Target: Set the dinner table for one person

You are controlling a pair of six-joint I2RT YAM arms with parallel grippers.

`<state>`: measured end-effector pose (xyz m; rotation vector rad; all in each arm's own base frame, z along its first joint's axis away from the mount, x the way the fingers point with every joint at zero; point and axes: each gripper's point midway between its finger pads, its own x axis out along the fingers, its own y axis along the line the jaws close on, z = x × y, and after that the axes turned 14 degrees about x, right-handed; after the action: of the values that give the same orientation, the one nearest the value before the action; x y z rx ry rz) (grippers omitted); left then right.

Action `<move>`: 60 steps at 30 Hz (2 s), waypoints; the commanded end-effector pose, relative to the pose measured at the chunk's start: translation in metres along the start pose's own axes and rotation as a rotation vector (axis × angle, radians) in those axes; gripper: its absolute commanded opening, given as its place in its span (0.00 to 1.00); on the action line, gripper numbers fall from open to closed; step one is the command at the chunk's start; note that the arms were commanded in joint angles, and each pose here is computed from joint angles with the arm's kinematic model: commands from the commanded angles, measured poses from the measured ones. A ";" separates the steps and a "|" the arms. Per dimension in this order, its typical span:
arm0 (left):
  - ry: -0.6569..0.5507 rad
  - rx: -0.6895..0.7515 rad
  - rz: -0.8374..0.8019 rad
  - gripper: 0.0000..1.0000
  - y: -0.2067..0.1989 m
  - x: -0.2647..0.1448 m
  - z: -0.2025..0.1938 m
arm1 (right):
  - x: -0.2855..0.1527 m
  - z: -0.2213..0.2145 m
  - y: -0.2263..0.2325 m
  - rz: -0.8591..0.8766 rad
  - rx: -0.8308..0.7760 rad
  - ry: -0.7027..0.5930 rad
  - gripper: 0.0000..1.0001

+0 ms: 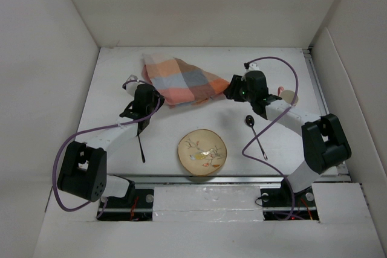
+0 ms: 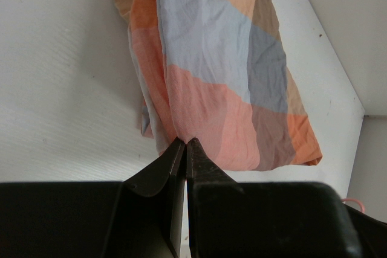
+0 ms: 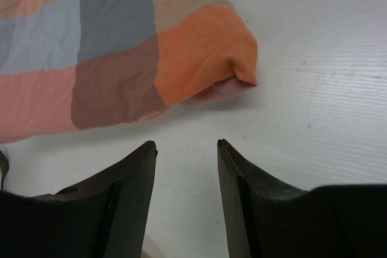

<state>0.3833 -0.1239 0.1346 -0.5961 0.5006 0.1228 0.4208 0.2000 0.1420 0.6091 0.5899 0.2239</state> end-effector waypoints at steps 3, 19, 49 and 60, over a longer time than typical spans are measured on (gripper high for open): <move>-0.044 -0.065 -0.038 0.00 0.001 -0.001 0.020 | 0.012 -0.015 0.021 0.131 0.053 0.025 0.51; -0.186 -0.118 -0.122 0.00 -0.031 -0.017 0.084 | 0.076 -0.022 0.021 0.174 0.073 -0.016 0.62; -0.484 -0.150 -0.365 0.00 -0.106 -0.099 0.265 | -0.164 0.210 0.117 0.033 -0.256 -0.614 0.00; -0.368 -0.079 -0.399 0.00 -0.143 -0.020 0.291 | -0.100 0.275 0.104 -0.020 -0.318 -0.575 0.00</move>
<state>0.4863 -0.0787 0.4444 -0.7540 -0.0446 -0.1252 0.4685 0.1264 0.4358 0.3729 -0.0197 0.1214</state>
